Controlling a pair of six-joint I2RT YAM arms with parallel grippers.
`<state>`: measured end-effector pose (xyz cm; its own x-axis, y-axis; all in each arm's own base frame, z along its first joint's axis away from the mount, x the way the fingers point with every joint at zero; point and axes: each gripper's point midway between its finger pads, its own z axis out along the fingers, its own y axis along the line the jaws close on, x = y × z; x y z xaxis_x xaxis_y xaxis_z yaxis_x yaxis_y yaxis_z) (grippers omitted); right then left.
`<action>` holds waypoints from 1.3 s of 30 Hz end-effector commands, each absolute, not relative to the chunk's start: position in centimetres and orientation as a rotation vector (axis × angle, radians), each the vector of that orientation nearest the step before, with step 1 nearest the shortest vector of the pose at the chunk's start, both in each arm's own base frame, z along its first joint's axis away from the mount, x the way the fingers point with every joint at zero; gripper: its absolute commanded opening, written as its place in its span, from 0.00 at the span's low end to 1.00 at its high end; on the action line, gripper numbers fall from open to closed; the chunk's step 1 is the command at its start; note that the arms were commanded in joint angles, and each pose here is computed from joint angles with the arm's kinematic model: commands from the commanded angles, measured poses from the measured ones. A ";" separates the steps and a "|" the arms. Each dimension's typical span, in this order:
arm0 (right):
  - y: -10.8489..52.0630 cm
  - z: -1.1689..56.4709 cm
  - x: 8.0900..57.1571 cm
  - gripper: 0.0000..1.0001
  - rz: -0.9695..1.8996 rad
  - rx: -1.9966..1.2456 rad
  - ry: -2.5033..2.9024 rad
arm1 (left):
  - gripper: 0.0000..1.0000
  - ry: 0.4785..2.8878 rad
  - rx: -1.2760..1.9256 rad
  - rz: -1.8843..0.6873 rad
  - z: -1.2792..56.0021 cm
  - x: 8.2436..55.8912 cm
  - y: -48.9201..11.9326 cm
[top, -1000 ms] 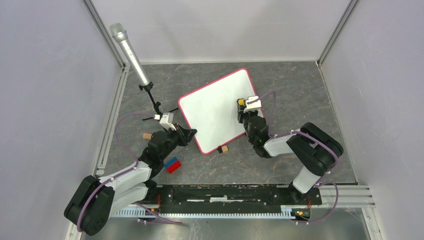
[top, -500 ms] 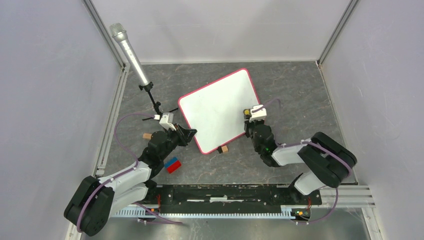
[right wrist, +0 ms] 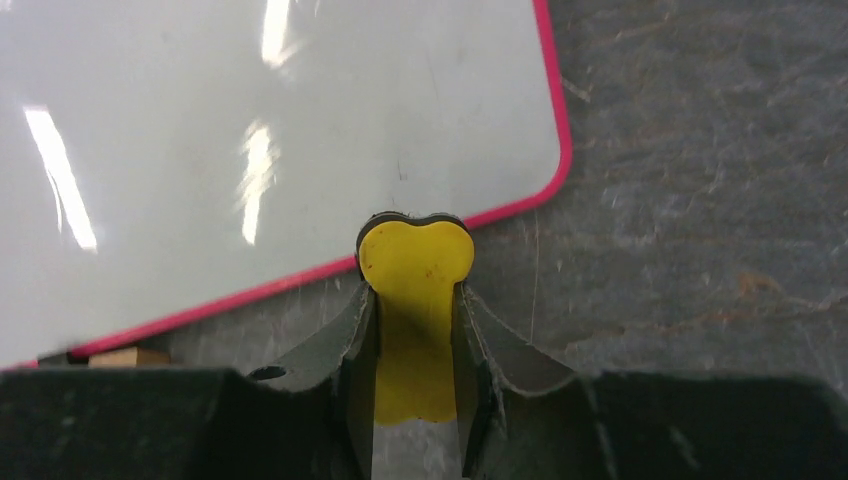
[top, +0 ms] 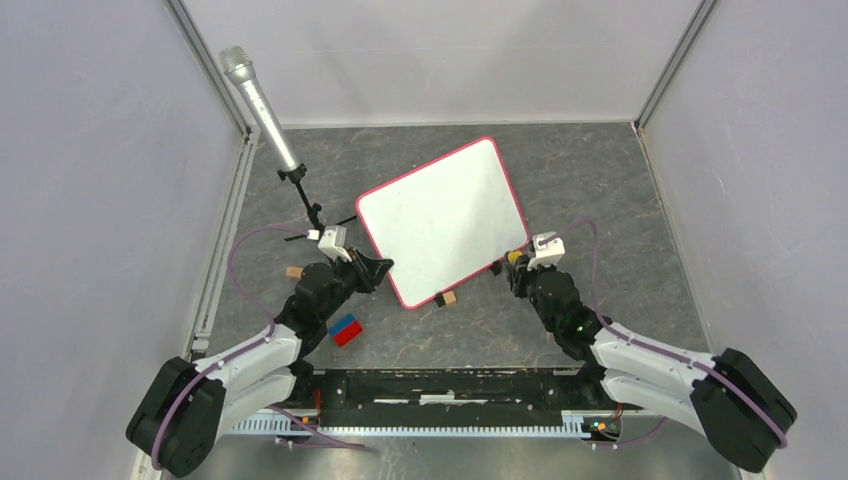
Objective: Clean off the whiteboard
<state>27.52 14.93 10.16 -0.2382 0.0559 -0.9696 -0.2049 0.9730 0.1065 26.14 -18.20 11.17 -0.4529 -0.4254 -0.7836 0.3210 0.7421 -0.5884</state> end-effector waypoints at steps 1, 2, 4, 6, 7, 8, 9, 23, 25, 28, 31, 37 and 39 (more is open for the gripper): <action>14.9 5.3 23.1 0.20 0.292 -0.244 2.042 | 0.29 1.823 -0.087 -0.792 11.5 26.5 -17.1; 14.1 4.5 22.4 0.21 0.248 -0.267 2.102 | 0.33 1.814 -0.087 -0.794 11.7 26.4 -17.0; 12.5 3.3 21.0 0.21 0.158 -0.298 2.205 | 0.43 1.799 -0.085 -0.801 11.9 26.2 -16.9; 12.1 3.1 20.0 0.23 0.153 -0.301 2.261 | 0.50 1.783 -0.061 -0.815 12.2 25.9 -17.2; 12.5 3.2 19.7 0.24 0.192 -0.311 2.262 | 0.54 1.776 -0.056 -0.819 12.3 25.9 -17.2; 12.7 3.4 19.5 0.25 0.222 -0.295 2.256 | 0.57 1.770 -0.051 -0.824 12.4 25.8 -17.2; 12.5 3.5 19.5 0.34 0.218 -0.277 2.255 | 0.61 1.763 -0.051 -0.828 12.5 25.7 -17.2; 12.1 13.3 20.2 0.98 0.260 -0.259 2.064 | 1.00 1.681 -0.218 -0.784 21.8 19.9 -11.4; 11.8 16.9 20.5 0.98 0.253 -0.273 2.000 | 1.00 1.638 -0.226 -0.790 24.3 18.4 -10.4; 10.7 23.4 20.7 0.98 0.240 -0.267 1.872 | 1.00 1.548 -0.217 -0.806 28.6 16.4 -9.1; 9.1 30.0 20.2 0.98 0.226 -0.251 1.733 | 1.00 1.430 -0.186 -0.837 33.3 14.5 -8.2; 5.4 40.0 18.1 0.98 0.228 -0.167 1.490 | 1.00 1.187 -0.038 -0.881 42.5 10.9 -7.7; 4.6 42.0 17.3 0.98 0.246 -0.144 1.433 | 1.00 1.122 0.023 -0.888 45.0 9.9 -7.9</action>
